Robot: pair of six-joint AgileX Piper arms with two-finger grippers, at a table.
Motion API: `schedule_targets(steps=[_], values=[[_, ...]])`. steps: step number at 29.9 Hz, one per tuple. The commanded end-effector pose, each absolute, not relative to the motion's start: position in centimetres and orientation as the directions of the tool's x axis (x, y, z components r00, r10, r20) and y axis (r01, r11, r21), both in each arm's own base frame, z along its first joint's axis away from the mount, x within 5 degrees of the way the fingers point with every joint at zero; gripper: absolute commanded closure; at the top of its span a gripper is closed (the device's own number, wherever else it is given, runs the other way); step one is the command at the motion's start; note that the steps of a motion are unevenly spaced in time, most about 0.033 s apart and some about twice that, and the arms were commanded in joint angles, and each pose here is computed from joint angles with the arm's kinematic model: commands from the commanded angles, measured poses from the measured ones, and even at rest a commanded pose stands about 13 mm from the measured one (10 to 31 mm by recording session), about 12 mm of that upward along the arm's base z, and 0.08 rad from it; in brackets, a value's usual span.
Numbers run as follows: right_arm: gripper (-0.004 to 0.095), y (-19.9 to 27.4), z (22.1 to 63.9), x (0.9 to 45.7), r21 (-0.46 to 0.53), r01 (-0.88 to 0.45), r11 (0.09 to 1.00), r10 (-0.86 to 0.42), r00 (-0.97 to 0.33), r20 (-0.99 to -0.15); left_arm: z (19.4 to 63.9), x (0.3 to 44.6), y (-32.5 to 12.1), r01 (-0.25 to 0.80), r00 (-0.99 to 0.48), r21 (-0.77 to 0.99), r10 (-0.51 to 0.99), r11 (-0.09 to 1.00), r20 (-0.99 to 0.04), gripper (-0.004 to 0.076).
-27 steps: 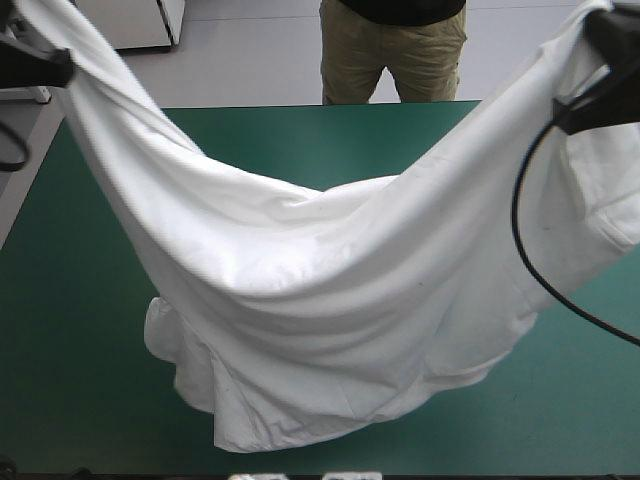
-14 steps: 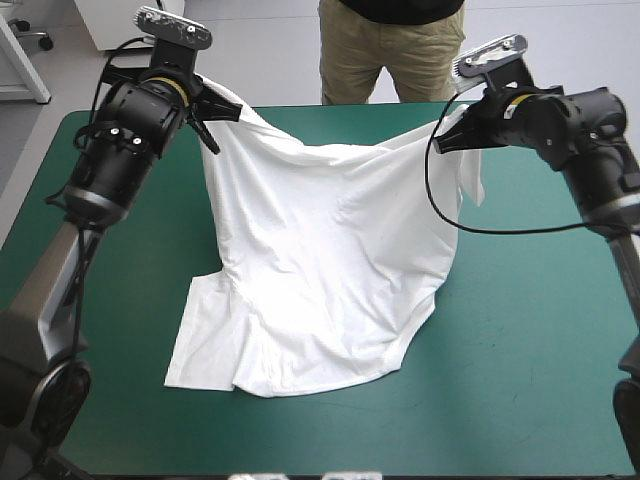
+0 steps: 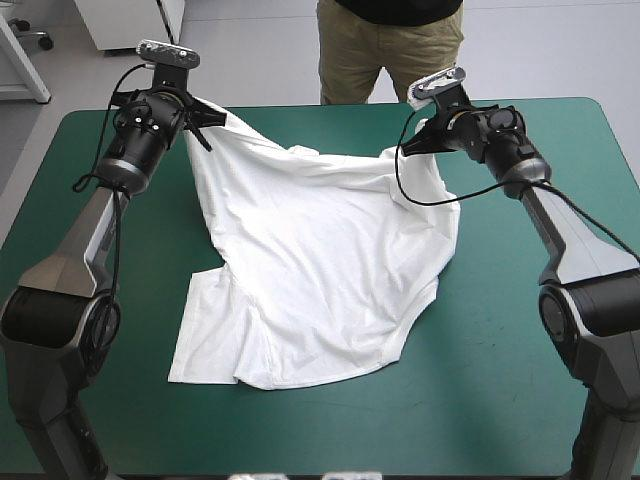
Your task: Fold the cloth
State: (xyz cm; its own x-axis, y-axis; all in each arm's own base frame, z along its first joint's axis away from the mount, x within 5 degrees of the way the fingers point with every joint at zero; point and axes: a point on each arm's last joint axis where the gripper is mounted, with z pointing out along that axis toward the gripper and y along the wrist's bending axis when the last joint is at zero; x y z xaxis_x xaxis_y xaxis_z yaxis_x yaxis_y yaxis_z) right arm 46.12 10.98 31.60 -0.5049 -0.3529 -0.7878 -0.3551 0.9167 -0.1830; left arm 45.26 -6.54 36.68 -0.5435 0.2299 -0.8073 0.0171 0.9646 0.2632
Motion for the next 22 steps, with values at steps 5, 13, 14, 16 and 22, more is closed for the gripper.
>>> schedule_targets(steps=[5,13,14,16,22], values=[[0.0223,10.6,36.2,46.8,-0.209,-0.299,0.931,-0.307,-0.333,-0.892,38.7,44.9,-4.6,0.026,-0.502,0.155,0.147,0.988,-0.852,0.0664],[0.0235,10.4,39.7,46.0,-0.205,-0.292,0.934,-0.298,-0.323,-0.898,38.8,44.4,-5.0,0.076,-0.536,0.152,0.169,0.985,-0.827,0.0163],[0.0235,10.4,40.3,45.7,-0.194,-0.288,0.938,-0.287,-0.327,-0.900,39.0,44.2,-4.9,0.074,-0.542,0.152,0.167,0.986,-0.823,0.0154],[0.0235,10.2,41.4,45.1,-0.174,-0.282,0.944,-0.268,-0.344,-0.900,39.6,43.8,-4.8,0.071,-0.551,0.153,0.167,0.986,-0.818,0.0157],[0.0237,8.7,45.2,41.4,-0.103,-0.254,0.962,-0.203,-0.409,-0.890,43.4,39.9,-4.5,0.095,-0.561,0.155,0.182,0.983,-0.808,0.0164]])
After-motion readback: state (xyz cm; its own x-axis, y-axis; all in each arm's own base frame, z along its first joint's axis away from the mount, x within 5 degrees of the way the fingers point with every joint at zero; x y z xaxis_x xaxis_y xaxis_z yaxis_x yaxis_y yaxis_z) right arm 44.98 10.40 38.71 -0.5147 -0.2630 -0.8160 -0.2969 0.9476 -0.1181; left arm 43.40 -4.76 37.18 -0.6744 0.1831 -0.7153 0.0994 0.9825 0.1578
